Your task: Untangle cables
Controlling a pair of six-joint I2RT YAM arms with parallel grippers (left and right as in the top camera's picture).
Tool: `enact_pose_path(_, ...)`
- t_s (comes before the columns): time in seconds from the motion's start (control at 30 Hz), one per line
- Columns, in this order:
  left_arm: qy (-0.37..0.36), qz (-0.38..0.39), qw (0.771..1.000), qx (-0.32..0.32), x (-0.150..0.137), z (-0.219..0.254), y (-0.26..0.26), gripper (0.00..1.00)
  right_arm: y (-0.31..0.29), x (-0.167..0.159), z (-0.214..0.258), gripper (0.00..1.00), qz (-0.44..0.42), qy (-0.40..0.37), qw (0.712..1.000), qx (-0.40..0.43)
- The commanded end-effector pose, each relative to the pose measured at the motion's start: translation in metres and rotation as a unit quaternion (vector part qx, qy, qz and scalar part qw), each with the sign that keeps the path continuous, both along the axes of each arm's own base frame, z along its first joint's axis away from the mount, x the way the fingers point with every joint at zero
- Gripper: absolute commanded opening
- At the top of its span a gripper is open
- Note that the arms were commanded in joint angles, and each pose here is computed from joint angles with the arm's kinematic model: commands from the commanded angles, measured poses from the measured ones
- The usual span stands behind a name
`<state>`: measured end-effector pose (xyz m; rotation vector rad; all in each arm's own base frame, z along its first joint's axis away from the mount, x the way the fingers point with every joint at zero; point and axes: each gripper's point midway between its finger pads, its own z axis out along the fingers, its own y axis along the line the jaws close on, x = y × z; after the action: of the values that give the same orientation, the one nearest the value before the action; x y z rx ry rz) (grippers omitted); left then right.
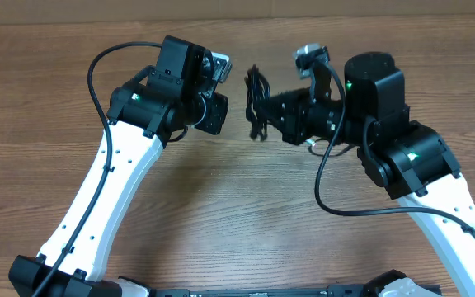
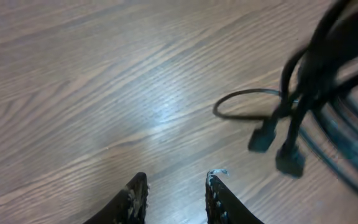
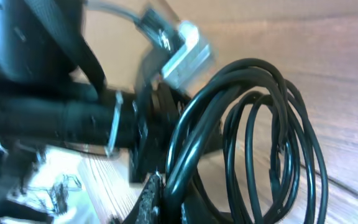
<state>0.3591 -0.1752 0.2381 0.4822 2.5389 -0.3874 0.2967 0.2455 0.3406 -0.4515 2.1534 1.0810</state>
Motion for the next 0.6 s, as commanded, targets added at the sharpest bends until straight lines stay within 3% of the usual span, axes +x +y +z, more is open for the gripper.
enact_pose_path(0.0, -0.01, 0.008, 1.0, 0.004, 0.004, 0.002, 0.003, 0.31, -0.002, -0.007, 0.012, 0.04, 0.027, -0.04, 0.999, -0.011)
enact_pose_path(0.2, -0.03, -0.056, 0.997, -0.049, -0.001, 0.018, -0.021, 0.31, -0.008, -0.021, -0.011, 0.04, 0.03, 0.02, 0.999, -0.037)
enact_pose_path(0.43, -0.079, -0.201, 0.965, -0.15, -0.018, 0.055, -0.066, 0.32, -0.007, -0.027, -0.014, 0.04, 0.039, 0.033, 0.998, -0.036)
enact_pose_path(0.57, -0.085, -0.241, 0.953, -0.164, -0.026, 0.059, -0.072, 0.32, -0.004, -0.028, -0.008, 0.04, 0.049, 0.024, 0.998, -0.023)
